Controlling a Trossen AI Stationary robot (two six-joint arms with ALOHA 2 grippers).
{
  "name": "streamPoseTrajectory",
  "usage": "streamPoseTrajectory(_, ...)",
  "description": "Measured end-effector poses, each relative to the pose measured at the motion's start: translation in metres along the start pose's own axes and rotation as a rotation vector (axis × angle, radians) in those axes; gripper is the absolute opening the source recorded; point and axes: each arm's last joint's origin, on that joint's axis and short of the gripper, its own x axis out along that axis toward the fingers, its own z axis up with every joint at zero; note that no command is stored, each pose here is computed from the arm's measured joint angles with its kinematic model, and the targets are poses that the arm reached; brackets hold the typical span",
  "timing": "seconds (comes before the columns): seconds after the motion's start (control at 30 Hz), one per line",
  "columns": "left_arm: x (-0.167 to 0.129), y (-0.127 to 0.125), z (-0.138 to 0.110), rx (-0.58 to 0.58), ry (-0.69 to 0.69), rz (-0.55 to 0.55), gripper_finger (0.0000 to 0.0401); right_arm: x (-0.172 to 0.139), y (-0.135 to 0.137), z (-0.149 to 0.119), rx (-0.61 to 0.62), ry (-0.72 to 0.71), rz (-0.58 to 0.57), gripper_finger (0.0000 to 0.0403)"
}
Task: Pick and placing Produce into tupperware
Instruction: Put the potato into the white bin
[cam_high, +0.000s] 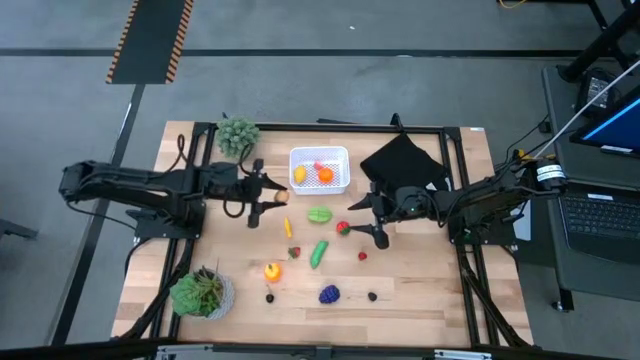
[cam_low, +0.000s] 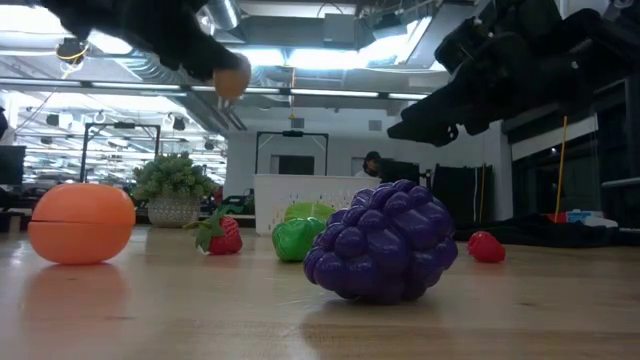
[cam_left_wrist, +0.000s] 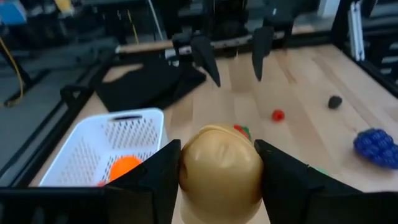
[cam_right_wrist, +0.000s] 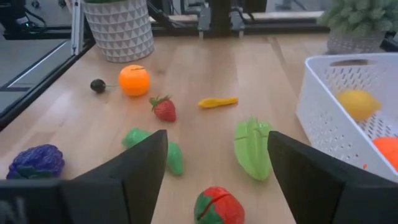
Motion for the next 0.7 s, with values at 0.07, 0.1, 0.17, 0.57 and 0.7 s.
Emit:
streamPoseTrajectory(0.07, 0.002, 0.002, -0.007, 0.002, -0.041, -0.002, 0.0175, -0.004, -0.001, -0.004, -0.016, -0.031, -0.004, 0.0278)
streamPoseTrajectory(0.1, 0.004, 0.003, -0.011, -0.001, -0.057, -0.004, 0.0173, -0.006, -0.003, -0.007, -0.015, -0.057, -0.010, 0.0278)
streamPoseTrajectory(0.17, 0.005, 0.005, -0.018, -0.004, -0.080, -0.008, 0.0171, -0.014, -0.007, -0.011, -0.011, -0.128, -0.025, 0.0278)
streamPoseTrajectory(0.57, 0.025, 0.017, -0.034, -0.040, -0.143, 0.062, 0.0172, -0.045, -0.026, -0.038, 0.031, -0.232, -0.122, 0.0278)
streamPoseTrajectory(0.7, 0.034, 0.026, -0.036, -0.052, -0.175, 0.191, 0.0177, -0.045, -0.030, -0.036, 0.034, -0.240, -0.153, 0.0278)
